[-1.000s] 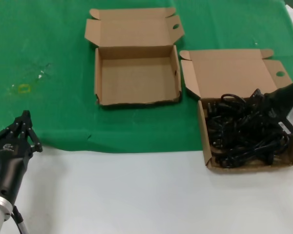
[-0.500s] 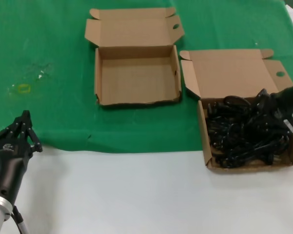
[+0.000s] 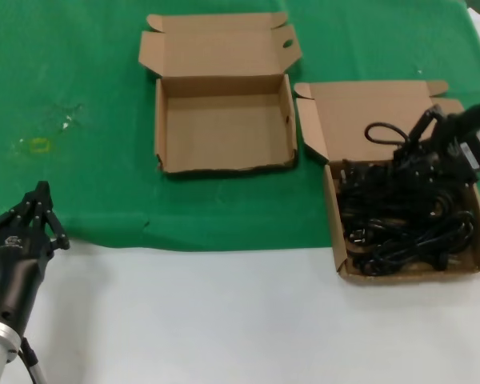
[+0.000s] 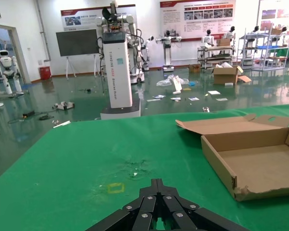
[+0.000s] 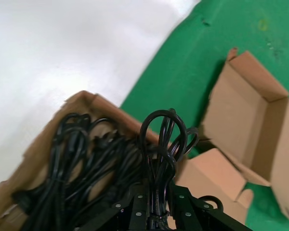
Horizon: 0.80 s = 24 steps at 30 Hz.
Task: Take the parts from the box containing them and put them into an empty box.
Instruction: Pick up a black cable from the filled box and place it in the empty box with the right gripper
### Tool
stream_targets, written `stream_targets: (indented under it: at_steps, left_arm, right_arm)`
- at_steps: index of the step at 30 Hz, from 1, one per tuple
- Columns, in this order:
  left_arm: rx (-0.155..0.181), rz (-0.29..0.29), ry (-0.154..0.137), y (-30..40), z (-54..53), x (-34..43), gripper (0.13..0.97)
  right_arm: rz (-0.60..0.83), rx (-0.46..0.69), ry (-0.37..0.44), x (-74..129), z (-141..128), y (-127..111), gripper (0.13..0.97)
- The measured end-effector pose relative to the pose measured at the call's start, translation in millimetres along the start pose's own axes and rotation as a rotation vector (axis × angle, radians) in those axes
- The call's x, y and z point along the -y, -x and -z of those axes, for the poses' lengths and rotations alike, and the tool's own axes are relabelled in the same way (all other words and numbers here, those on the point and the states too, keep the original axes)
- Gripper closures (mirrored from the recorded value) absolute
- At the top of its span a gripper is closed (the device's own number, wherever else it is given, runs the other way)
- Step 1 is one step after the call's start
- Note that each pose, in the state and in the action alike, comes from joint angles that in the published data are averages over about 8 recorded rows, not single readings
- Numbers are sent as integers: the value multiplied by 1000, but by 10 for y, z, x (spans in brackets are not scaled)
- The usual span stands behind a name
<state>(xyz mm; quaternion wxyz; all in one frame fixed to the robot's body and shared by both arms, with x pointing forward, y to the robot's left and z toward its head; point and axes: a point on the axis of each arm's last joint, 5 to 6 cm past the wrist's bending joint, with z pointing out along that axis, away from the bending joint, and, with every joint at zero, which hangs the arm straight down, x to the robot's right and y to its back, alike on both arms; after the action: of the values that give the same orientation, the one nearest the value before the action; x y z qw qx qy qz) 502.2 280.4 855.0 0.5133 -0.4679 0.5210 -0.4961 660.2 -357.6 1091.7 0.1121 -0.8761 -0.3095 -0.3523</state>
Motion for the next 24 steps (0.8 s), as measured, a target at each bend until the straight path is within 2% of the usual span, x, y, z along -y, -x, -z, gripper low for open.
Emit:
stream_targets:
  at_steps: [9,24]
  left_arm:
    - [0,0,0,0,0,0,953]
    - [0,0,0,0,0,0,953]
  right_arm:
    - [20,-83,-6,109,-140,-185,888]
    - [73,-179,-42,279,-659,-513,889]
